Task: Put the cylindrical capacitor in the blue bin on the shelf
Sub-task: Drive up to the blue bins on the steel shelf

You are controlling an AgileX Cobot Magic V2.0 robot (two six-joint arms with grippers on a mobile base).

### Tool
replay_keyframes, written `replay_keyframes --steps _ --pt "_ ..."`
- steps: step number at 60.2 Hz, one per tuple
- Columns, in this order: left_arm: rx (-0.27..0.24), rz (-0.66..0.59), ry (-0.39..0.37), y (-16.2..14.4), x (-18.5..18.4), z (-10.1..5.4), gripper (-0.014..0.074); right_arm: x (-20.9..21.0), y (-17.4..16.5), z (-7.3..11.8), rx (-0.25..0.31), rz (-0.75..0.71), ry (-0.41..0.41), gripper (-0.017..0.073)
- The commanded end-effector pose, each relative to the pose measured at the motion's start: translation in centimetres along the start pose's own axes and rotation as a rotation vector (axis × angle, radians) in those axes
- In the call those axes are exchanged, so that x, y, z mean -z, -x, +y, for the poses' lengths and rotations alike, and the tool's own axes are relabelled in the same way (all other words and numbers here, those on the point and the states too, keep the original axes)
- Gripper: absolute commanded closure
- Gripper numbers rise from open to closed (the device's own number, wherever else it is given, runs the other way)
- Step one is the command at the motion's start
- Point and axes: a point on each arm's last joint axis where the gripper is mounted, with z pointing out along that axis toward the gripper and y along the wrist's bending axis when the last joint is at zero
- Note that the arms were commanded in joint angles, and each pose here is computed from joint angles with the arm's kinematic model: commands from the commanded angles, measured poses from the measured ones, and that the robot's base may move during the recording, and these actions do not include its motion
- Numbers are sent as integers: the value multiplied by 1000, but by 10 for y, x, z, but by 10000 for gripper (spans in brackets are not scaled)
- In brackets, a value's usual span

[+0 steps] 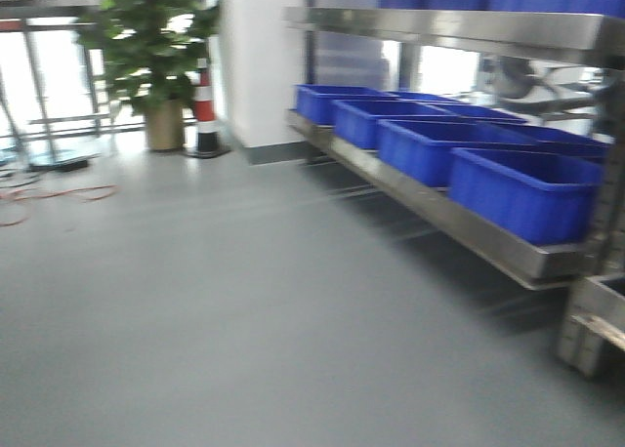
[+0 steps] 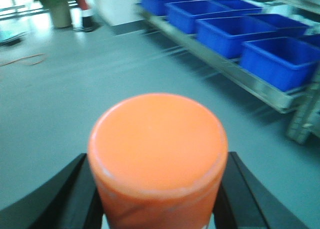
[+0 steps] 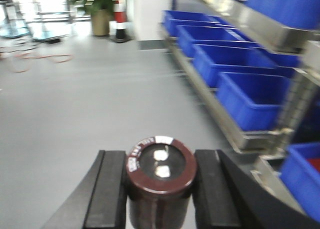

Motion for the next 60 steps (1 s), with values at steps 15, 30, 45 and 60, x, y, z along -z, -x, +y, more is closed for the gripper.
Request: replay_keyframes --steps 15,30,45,60 --pt "-3 -23 -9 3 2 -1 704 1 4 0 6 -29 -5 721" --pt "-3 -23 -9 3 2 -1 704 1 4 0 6 -29 -5 721" --pt "-3 -23 -9 3 2 -1 704 1 4 0 6 -29 -5 721" --pt "-3 -23 -9 3 2 -1 704 1 4 0 6 -29 -5 721"
